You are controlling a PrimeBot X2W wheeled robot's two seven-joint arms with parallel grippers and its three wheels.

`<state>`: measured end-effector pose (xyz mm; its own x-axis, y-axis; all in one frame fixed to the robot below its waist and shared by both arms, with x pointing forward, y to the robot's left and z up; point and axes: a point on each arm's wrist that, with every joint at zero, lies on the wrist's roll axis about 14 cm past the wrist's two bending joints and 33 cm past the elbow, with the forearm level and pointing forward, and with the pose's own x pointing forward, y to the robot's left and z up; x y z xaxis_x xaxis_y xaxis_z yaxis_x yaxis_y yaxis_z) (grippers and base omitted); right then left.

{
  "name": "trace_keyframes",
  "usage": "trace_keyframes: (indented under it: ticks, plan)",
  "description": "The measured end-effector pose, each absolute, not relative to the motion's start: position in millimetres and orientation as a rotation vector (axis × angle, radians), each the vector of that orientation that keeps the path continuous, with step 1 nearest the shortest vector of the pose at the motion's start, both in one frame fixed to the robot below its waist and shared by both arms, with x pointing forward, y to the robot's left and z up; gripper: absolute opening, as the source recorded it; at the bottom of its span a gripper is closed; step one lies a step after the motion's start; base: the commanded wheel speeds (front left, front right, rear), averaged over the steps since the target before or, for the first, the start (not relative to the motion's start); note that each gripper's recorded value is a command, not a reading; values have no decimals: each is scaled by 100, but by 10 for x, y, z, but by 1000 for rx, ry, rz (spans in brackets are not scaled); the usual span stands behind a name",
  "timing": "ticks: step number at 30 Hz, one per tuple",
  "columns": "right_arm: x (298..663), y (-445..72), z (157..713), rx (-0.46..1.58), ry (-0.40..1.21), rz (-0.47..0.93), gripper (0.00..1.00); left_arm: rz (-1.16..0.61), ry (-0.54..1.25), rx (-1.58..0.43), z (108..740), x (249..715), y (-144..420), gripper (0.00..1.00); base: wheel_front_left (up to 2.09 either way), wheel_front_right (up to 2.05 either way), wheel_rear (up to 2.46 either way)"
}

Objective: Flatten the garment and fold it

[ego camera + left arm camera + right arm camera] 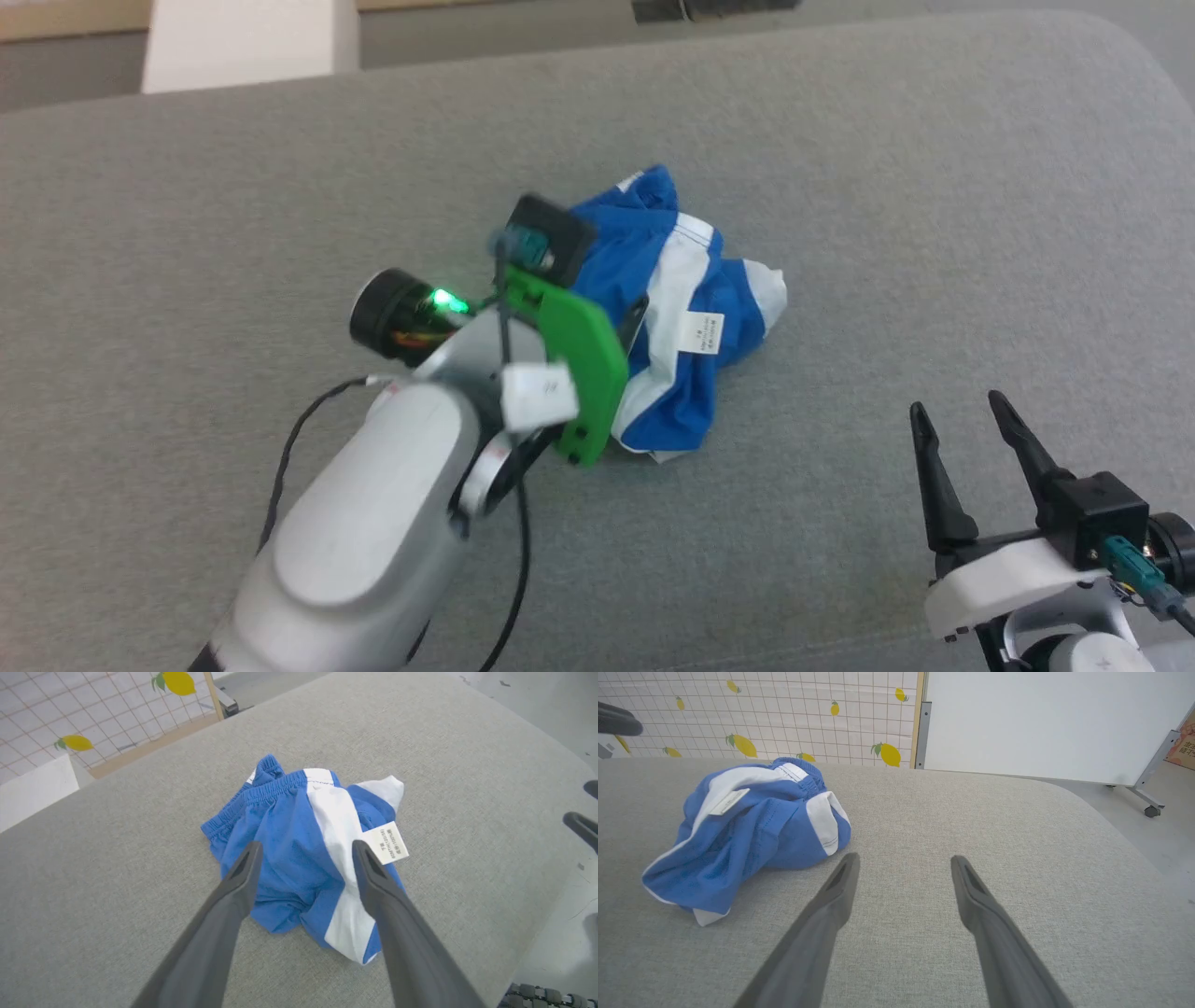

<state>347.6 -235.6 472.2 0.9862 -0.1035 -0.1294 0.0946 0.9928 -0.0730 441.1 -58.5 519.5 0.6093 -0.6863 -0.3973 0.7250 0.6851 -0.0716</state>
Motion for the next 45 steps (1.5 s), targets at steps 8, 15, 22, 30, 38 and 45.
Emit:
trace_keyframes:
  ticks: [8,15,22,30,38,45]
  plan:
    - [3458,-2474,4509,-62,186,-140,100,-935,547,79,4988,4604,-1111,100,0,0,0]
    - [3439,-2543,4393,-62,220,-163,100,-918,647,239,4516,4687,-1155,100,0,0,0]
    - [3416,-2527,4327,-50,237,-162,100,-856,646,303,4342,4826,-1000,0,0,0,0]
    - [3420,-2457,4430,-46,202,-138,100,-849,392,7,5173,4865,-1231,0,0,0,0]
    - [3463,-2341,4653,-50,143,-97,100,-560,122,-222,5970,5136,-642,0,0,0,0]
    - [3607,-2099,4714,-31,119,-20,100,-205,292,-200,5081,5052,598,0,0,0,0]
